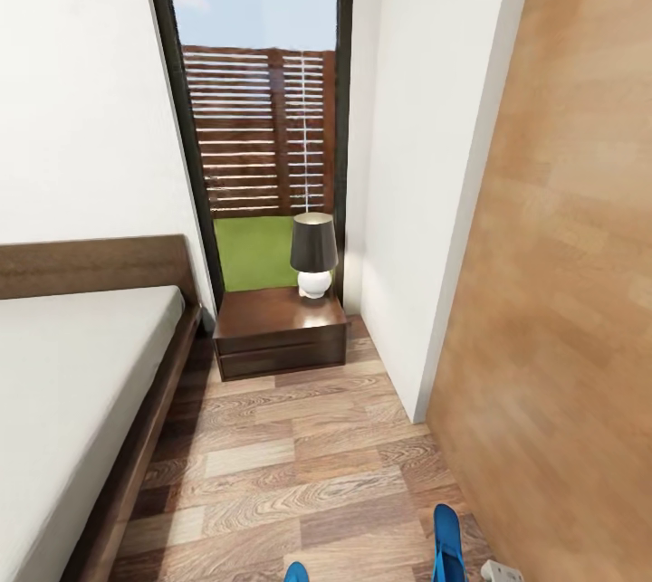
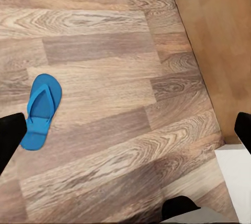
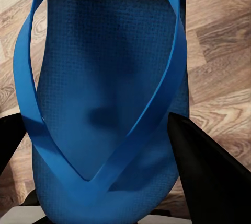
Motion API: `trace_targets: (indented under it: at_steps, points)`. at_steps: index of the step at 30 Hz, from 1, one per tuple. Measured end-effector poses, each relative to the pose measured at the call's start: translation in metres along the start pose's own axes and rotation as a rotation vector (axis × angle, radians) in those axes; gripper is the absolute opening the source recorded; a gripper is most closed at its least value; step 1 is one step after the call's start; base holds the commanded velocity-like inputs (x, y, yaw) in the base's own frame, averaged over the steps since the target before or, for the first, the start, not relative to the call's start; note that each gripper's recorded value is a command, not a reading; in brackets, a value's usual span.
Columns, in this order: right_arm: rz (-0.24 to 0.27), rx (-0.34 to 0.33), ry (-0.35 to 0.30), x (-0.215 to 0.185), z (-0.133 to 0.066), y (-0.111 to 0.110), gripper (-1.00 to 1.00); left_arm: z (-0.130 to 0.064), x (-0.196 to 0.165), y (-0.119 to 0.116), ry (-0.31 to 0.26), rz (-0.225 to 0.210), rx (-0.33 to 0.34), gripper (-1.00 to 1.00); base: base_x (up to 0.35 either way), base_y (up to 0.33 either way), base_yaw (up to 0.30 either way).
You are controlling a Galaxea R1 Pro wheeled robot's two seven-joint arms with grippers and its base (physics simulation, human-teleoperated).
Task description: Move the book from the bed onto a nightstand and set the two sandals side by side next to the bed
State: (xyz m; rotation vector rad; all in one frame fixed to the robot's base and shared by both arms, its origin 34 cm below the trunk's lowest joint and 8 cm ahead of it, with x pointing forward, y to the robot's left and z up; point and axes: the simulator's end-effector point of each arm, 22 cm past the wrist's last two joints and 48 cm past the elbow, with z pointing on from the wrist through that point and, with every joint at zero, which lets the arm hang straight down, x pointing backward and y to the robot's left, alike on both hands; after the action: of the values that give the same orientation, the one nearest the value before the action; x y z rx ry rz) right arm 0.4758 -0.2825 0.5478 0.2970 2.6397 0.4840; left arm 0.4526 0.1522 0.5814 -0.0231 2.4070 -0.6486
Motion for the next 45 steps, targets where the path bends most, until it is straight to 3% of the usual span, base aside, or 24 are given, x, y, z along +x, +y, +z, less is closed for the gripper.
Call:
trace_targets:
  at_steps: [2, 4, 7, 11, 16, 21, 23, 27, 36, 45]
  points:
    - [0.0, 0.001, 0.0, 0.0, 0.0, 0.0, -1.0, 0.007, -0.035, -0.001, -0.048, 0.023, -0.015, 1.0, 0.0, 0.0, 0.0]
    - [0.0, 0.001, -0.001, 0.0, 0.0, 0.0, -1.0, 0.017, -0.113, -0.017, -0.1, 0.045, -0.05, 1.0, 0.0, 0.0, 0.0]
    - [0.0, 0.002, -0.001, 0.0, 0.0, 0.0, -1.0, 0.017, -0.15, -0.026, -0.099, 0.041, -0.08, 1.0, 0.0, 0.0, 0.0]
    - [0.0, 0.001, 0.0, 0.0, 0.0, 0.0, -1.0, 0.013, -0.241, -0.053, -0.149, 0.058, -0.087, 1.0, 0.0, 0.0, 0.0]
    - [0.0, 0.001, -0.001, 0.0, 0.0, 0.0, -1.0, 0.013, -0.297, -0.083, -0.119, 0.061, -0.061, 1.0, 0.0, 0.0, 0.0]
    - [0.0, 0.001, 0.0, 0.0, 0.0, 0.0, -1.0, 0.025, -0.292, -0.075, -0.039, 0.046, -0.141, 1.0, 0.0, 0.0, 0.0]
    - [-0.001, 0.001, 0.0, 0.0, 0.0, 0.0, -1.0, 0.032, -0.271, -0.058, 0.014, 0.039, -0.224, 1.0, 0.0, 0.0, 0.0]
    - [-0.001, 0.001, 0.0, 0.0, 0.0, 0.0, -1.0, 0.041, -0.256, -0.045, 0.026, 0.058, -0.289, 1.0, 0.0, 0.0, 0.0]
    - [0.0, 0.001, 0.0, 0.0, 0.0, 0.0, -1.0, 0.048, -0.25, -0.056, 0.026, 0.134, -0.299, 1.0, 0.0, 0.0, 0.0]
    - [-0.001, 0.002, 0.0, 0.003, 0.007, -0.003, -1.0, 0.055, -0.244, -0.057, 0.03, 0.156, -0.295, 1.0, 0.0, 0.0, 0.0]
